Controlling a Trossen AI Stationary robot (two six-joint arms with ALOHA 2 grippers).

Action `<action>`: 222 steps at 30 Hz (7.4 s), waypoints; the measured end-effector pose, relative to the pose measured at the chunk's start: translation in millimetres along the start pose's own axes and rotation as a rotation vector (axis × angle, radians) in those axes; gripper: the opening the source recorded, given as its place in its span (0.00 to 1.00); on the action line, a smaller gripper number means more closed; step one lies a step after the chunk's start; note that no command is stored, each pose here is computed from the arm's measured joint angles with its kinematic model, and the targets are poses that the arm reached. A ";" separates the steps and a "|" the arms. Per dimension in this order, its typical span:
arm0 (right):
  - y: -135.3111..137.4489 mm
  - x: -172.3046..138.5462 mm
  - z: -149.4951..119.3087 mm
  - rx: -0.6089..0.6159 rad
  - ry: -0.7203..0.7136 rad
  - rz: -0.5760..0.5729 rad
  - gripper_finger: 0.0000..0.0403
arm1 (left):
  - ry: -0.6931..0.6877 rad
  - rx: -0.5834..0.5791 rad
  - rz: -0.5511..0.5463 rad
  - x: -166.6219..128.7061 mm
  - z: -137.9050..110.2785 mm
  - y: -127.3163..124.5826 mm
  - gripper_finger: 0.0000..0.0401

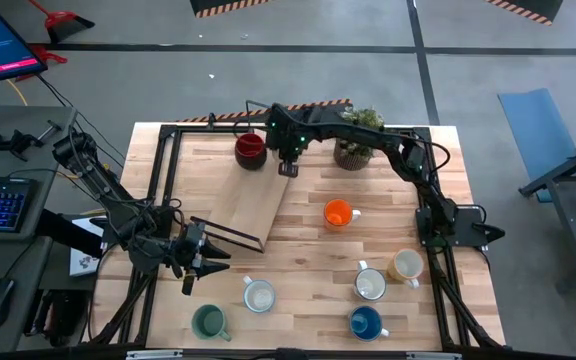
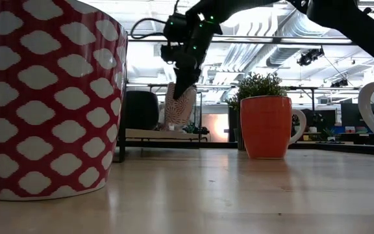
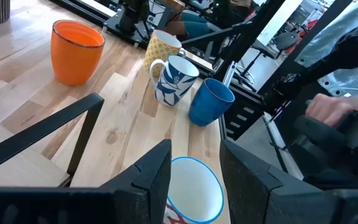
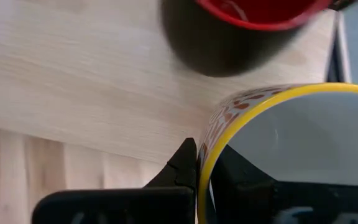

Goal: Place coffee mugs
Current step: Put the yellow cup on the shelf, then adjust the black cup, then put the red cup on the shelf

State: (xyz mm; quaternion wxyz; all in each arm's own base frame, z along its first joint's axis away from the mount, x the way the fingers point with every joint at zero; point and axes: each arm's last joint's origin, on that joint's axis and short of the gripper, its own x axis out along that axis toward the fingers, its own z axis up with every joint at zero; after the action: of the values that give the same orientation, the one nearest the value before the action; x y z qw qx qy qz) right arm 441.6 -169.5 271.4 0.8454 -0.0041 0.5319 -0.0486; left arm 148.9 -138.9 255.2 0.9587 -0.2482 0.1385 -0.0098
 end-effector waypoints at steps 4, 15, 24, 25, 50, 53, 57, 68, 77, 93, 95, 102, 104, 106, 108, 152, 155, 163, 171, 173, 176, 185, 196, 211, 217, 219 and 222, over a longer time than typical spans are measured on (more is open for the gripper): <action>-10.6 -0.5 -3.5 0.022 0.001 -0.003 0.00 | 0.000 0.000 0.000 0.0 0.0 0.0 0.32; -10.3 18.7 -12.8 0.046 0.017 0.032 0.00 | -0.004 -0.008 0.004 0.0 0.1 0.1 0.32; -11.0 19.6 -12.1 0.046 0.007 0.027 0.08 | -0.006 -0.016 0.006 0.0 0.2 0.1 0.32; -11.1 19.6 -12.0 0.045 0.007 0.023 0.09 | -0.006 -0.017 0.006 0.0 0.2 0.2 0.32; -14.8 -18.6 5.2 0.067 -0.043 -0.069 0.24 | -0.006 -0.017 0.005 0.0 0.2 0.1 0.32; -10.8 -28.7 8.3 0.098 -0.056 -0.027 0.24 | -0.005 -0.016 0.005 0.0 0.1 0.1 0.32; 4.6 -32.3 22.2 0.069 -0.179 0.118 0.24 | -0.005 -0.003 0.006 0.0 0.0 0.2 0.32; 53.1 -27.5 52.2 -0.096 -0.382 0.206 0.24 | -0.005 0.004 0.006 0.0 0.0 0.3 0.32; 53.0 21.6 48.7 -0.066 -0.295 0.228 0.24 | -0.004 0.004 0.006 0.0 -0.1 0.3 0.32; 36.9 31.9 51.1 -0.046 -0.335 0.154 0.24 | -0.005 0.001 0.005 -0.1 0.0 0.3 0.32; 34.0 32.8 50.6 -0.039 -0.331 0.132 0.24 | -0.005 0.002 0.005 -0.1 0.0 0.3 0.32; 25.7 36.2 47.1 -0.022 -0.310 0.116 0.24 | -0.005 0.001 0.006 0.0 0.0 0.3 0.32; 24.1 36.1 46.6 -0.018 -0.306 0.107 0.24 | -0.005 0.001 0.005 0.0 0.0 0.3 0.32; 22.1 36.2 45.7 -0.013 -0.299 0.096 0.24 | -0.005 0.001 0.005 -0.1 0.0 0.2 0.32; 19.9 36.3 44.4 -0.007 -0.290 0.091 0.24 | -0.005 0.001 0.005 0.0 0.0 0.3 0.32; 20.4 33.8 50.3 0.000 -0.368 0.170 0.24 | -0.004 0.001 0.005 0.0 0.0 0.3 0.32; 19.1 32.5 53.4 -0.003 -0.402 0.156 0.24 | -0.005 0.001 0.005 -0.1 0.0 0.2 0.32; 6.6 31.8 50.8 0.018 -0.404 0.132 0.24 | -0.004 0.002 0.005 -0.1 0.0 0.3 0.32; -1.3 32.0 47.0 0.036 -0.378 0.095 0.24 | -0.005 0.000 0.005 0.0 0.0 0.3 0.32; -4.3 32.3 44.7 0.043 -0.361 0.084 0.24 | -0.005 0.000 0.005 0.0 0.0 0.3 0.32; -8.7 32.5 41.9 0.052 -0.344 0.083 0.24 | -0.005 0.000 0.005 -0.1 0.0 0.2 0.32; -14.6 32.7 36.7 0.065 -0.302 0.052 0.24 | -0.005 -0.026 0.005 -0.1 0.0 0.2 0.32; -15.4 33.3 34.6 0.074 -0.273 0.012 0.24 | -0.005 -0.026 0.004 -0.1 0.0 0.2 0.32; 10.2 -16.7 26.9 0.122 -0.230 0.375 0.24 | -0.005 -0.026 0.004 0.0 0.2 0.0 0.32; 32.7 -76.3 -5.3 0.081 0.004 0.445 0.24 | -0.010 -0.032 0.000 0.0 0.8 -0.5 0.32; 38.6 -94.0 -17.7 0.080 0.096 0.443 0.24 | -0.024 -0.050 -0.014 0.0 2.4 -2.1 0.32; 45.7 -115.0 -23.7 0.069 0.102 0.431 0.24 | -0.045 -0.084 -0.035 0.0 5.0 -4.5 0.32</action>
State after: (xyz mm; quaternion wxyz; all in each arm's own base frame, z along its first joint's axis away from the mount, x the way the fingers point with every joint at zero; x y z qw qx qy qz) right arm 374.5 -113.0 361.8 0.8078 0.1410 0.5607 0.1151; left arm 150.5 -140.4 261.5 0.9500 -0.2908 0.1127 -0.0151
